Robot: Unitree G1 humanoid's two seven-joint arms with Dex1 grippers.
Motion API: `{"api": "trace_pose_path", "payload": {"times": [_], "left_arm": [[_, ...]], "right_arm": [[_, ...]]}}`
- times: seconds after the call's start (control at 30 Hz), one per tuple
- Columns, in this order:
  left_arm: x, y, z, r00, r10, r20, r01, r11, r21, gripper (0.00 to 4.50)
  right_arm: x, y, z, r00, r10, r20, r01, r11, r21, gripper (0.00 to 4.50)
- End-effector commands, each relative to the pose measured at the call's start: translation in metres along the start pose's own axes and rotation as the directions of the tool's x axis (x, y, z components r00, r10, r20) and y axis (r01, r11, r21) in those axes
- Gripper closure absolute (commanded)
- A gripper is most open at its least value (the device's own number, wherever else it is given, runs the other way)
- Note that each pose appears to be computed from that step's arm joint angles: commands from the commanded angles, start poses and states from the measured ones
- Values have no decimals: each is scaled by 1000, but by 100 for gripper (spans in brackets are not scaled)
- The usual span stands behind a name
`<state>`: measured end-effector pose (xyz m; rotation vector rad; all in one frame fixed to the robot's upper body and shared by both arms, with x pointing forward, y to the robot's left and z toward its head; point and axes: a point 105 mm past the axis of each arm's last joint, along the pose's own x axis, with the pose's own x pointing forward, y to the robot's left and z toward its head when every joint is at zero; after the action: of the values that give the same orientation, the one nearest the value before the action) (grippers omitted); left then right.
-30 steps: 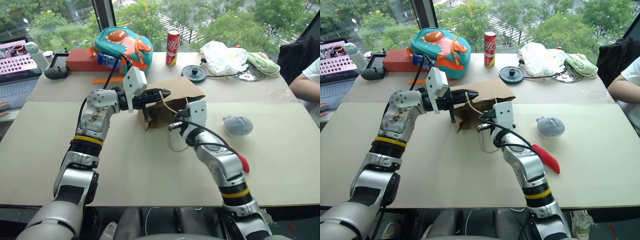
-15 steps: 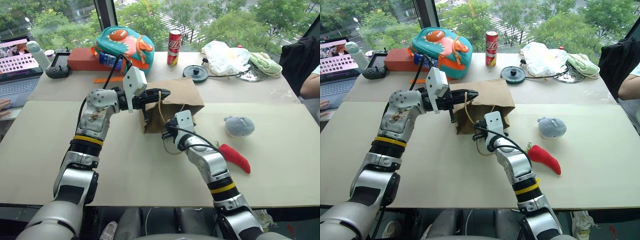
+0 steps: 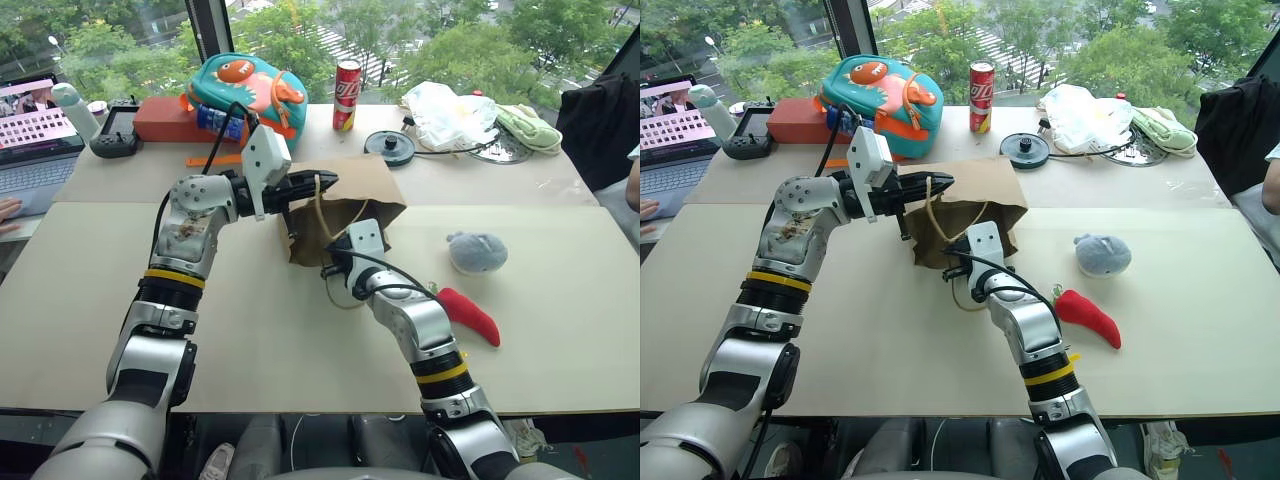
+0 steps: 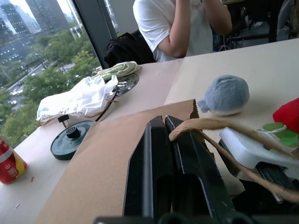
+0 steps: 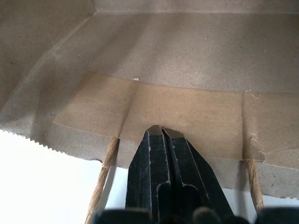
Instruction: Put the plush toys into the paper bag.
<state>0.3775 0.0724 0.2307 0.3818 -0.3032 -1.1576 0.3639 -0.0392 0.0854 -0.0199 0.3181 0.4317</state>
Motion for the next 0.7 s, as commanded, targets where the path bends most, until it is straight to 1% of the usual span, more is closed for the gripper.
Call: {"api": "trace_pose_path", "payload": {"times": [0.03, 0.17, 0.37, 0.47, 0.7], "left_arm": [[-2, 16, 21, 997, 57, 44, -59, 997, 43, 450], [-2, 12, 21, 998, 52, 44, -54, 998, 41, 450], [-1, 3, 14, 999, 29, 38, -29, 999, 20, 450], [-1, 1, 13, 999, 28, 37, -28, 1000, 10, 450], [2, -3, 10, 999, 20, 39, -20, 1000, -3, 450]], "right_arm": [[-1, 1, -11, 999, 2, -45, -2, 1000, 2, 449], [-1, 2, -7, 1000, 7, -28, -7, 1000, -11, 449], [-14, -1, 23, 996, 6, 86, -4, 1000, -21, 449], [-20, -3, 29, 994, -2, 108, 5, 1000, -26, 449], [-54, -9, 57, 974, -3, 226, 2, 1000, 8, 449]]}}
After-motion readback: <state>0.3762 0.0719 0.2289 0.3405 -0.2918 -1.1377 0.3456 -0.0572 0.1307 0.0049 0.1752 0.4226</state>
